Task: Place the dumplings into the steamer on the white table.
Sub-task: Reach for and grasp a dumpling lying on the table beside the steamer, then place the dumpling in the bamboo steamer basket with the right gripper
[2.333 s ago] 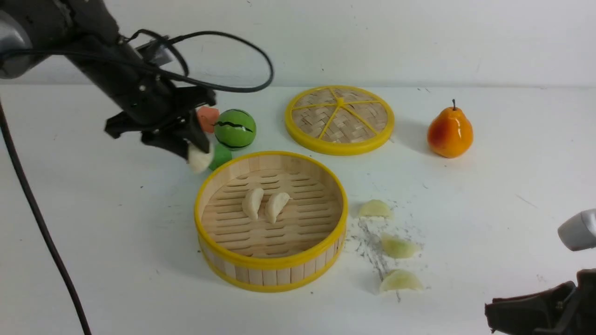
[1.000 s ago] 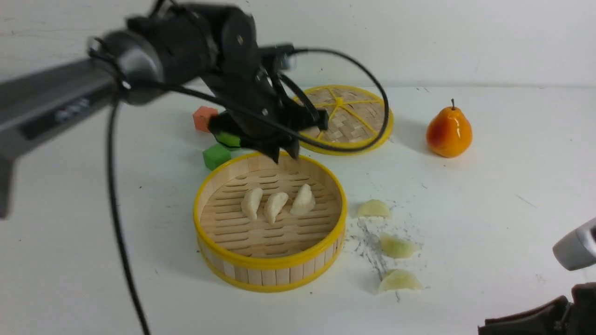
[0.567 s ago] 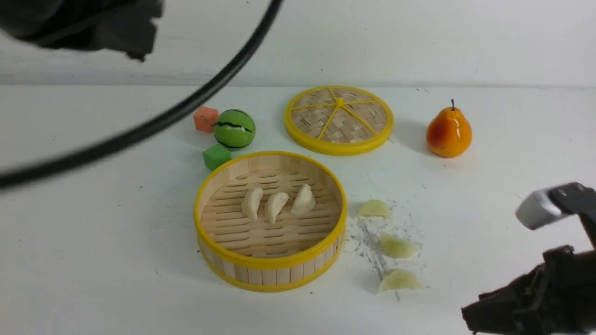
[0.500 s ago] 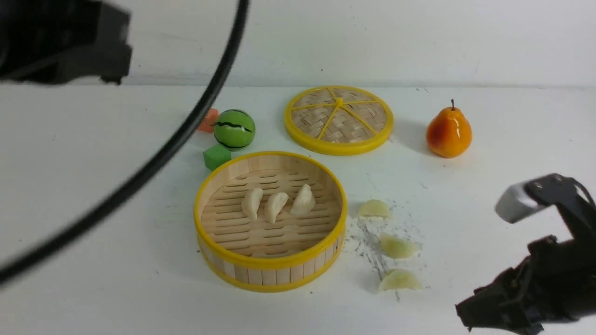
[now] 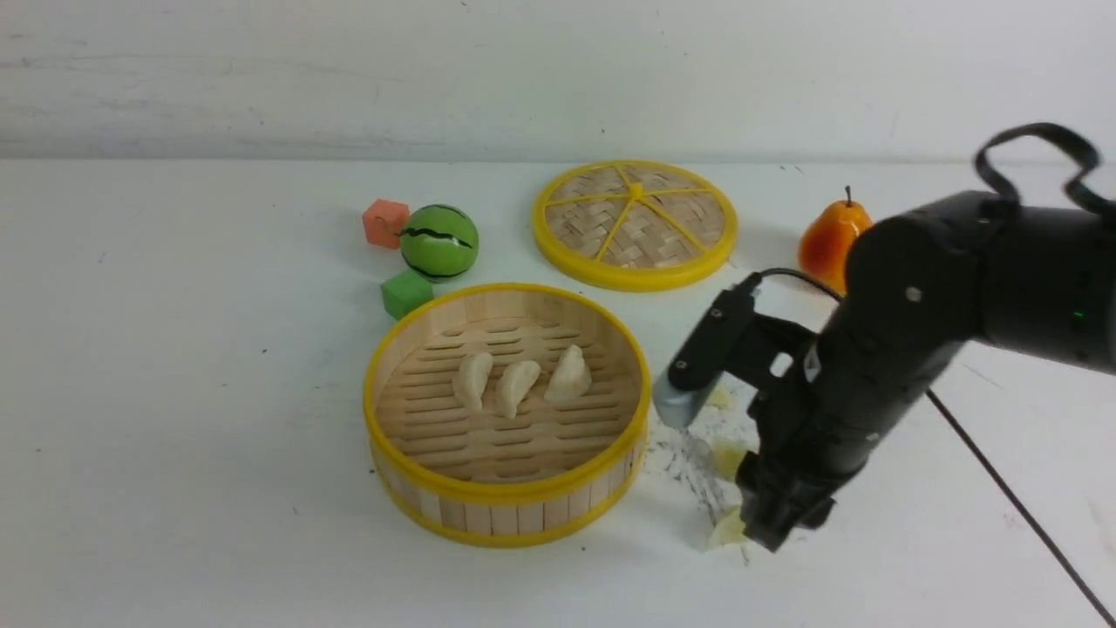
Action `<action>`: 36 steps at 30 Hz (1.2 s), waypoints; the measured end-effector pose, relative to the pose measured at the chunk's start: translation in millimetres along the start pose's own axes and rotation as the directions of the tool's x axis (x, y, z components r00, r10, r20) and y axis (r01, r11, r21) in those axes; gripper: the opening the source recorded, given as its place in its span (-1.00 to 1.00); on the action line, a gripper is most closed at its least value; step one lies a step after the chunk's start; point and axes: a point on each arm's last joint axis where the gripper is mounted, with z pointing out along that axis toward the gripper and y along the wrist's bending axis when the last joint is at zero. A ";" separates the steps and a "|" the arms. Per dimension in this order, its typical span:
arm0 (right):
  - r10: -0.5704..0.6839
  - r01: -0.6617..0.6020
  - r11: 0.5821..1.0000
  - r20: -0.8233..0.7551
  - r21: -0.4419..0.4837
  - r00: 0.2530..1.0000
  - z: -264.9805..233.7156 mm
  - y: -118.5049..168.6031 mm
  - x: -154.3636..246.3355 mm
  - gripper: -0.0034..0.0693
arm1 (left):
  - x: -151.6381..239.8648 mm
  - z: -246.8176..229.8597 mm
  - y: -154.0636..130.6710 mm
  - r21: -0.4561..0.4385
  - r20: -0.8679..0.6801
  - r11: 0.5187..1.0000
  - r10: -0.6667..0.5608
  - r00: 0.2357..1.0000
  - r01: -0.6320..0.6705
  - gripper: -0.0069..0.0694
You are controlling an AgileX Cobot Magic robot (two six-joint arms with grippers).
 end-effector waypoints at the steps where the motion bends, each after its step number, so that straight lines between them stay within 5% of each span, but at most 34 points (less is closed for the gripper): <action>1: 0.001 -0.001 1.000 -0.006 0.000 1.000 2.5 -1.3 -1.9 0.08 | 1.4 -0.2 1.5 -0.014 -0.005 1.000 0.009 1.000 -0.009 -0.86; 6: -0.002 -0.002 0.999 -0.108 -0.035 0.994 37.4 -10.9 -16.5 0.08 | 10.2 2.8 12.4 -0.127 -0.043 0.988 0.087 0.995 -0.092 -0.86; 11: -0.002 -0.008 0.998 -0.157 -0.059 0.988 57.7 -11.5 -15.7 0.01 | 11.6 5.2 12.5 -0.128 -0.035 0.986 0.101 0.994 -0.104 -0.86; 16: 0.051 -0.071 0.992 -0.176 -0.106 0.983 57.7 -6.9 -15.8 -0.40 | 15.7 8.7 12.4 -0.127 -0.046 0.986 0.106 0.993 -0.111 -0.86; 20: 0.149 -0.180 0.974 -0.206 -0.141 0.967 56.1 -1.4 -15.2 -0.39 | 18.7 8.7 13.7 -0.139 -0.076 0.984 0.101 0.992 -0.111 -0.86; 28: 0.246 -0.283 0.942 -0.205 -0.179 0.947 7.6 6.4 -17.2 -0.39 | 26.2 7.7 15.3 -0.153 -0.157 0.984 0.066 0.985 -0.090 -0.86; 36: 0.270 -0.267 0.945 -0.006 -0.190 0.963 -42.8 34.0 -79.1 -0.39 | 25.2 9.0 9.0 -0.090 -0.134 0.995 0.030 0.991 -0.042 -0.85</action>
